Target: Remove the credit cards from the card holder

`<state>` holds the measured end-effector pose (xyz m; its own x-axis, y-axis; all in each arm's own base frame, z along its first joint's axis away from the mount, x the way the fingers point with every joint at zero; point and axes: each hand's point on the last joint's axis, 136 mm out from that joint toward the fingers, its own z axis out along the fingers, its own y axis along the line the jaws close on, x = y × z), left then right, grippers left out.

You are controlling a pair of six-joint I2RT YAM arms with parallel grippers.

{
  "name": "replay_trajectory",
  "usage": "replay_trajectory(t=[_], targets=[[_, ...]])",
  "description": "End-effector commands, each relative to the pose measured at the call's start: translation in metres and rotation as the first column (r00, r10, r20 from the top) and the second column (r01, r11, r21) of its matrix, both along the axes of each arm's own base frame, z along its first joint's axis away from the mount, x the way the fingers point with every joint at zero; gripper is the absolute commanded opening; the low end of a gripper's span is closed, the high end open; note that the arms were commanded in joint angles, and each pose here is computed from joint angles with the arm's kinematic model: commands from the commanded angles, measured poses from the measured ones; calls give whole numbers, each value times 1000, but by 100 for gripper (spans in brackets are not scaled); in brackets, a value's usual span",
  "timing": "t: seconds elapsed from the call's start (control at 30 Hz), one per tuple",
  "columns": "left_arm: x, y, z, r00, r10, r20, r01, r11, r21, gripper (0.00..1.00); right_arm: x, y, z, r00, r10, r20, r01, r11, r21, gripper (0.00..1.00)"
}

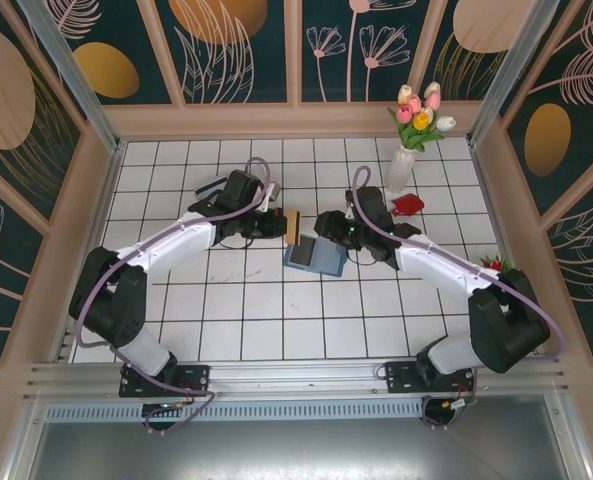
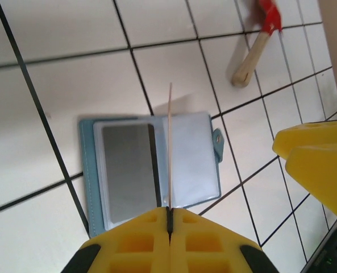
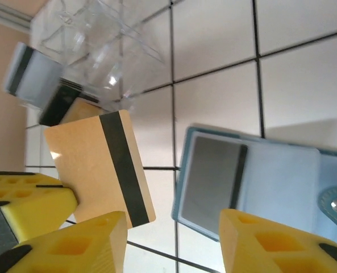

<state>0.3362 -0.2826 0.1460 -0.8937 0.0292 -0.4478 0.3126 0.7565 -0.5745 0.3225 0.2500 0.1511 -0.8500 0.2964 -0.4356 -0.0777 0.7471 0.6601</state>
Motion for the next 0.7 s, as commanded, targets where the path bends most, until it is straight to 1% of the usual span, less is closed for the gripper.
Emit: replay_trajectory(t=[0.0, 0.03, 0.1, 0.13, 0.2, 0.23, 0.33, 0.43, 0.67], targets=[[4, 6, 21, 997, -20, 80, 18, 1000, 24, 0, 3, 5, 29, 986, 100, 132, -108, 992, 60, 61], [3, 4, 28, 995, -29, 99, 29, 1000, 10, 0, 6, 3, 35, 980, 117, 161, -132, 988, 81, 67], [2, 1, 41, 991, -42, 125, 45, 999, -16, 0, 6, 4, 47, 966, 156, 206, -185, 975, 127, 74], [1, -2, 48, 989, -54, 141, 59, 998, -34, 0, 5, 6, 56, 950, 190, 246, -232, 961, 152, 77], [-1, -6, 61, 983, -70, 171, 84, 994, -76, 0, 6, 8, 70, 922, 219, 320, -284, 943, 174, 82], [-2, -10, 68, 980, -80, 184, 100, 990, -100, 0, 4, 10, 78, 899, 249, 359, -332, 923, 194, 85], [-1, -18, 82, 977, -82, 197, 116, 979, -169, 0, 6, 10, 97, 858, 286, 426, -413, 878, 243, 88], [5, -24, 92, 980, -68, 185, 110, 968, -226, 0, 17, 7, 107, 839, 293, 458, -437, 865, 248, 90], [5, -34, 110, 984, -88, 155, 140, 919, -368, 0, 36, 18, 102, 828, 376, 416, -515, 804, 299, 92]])
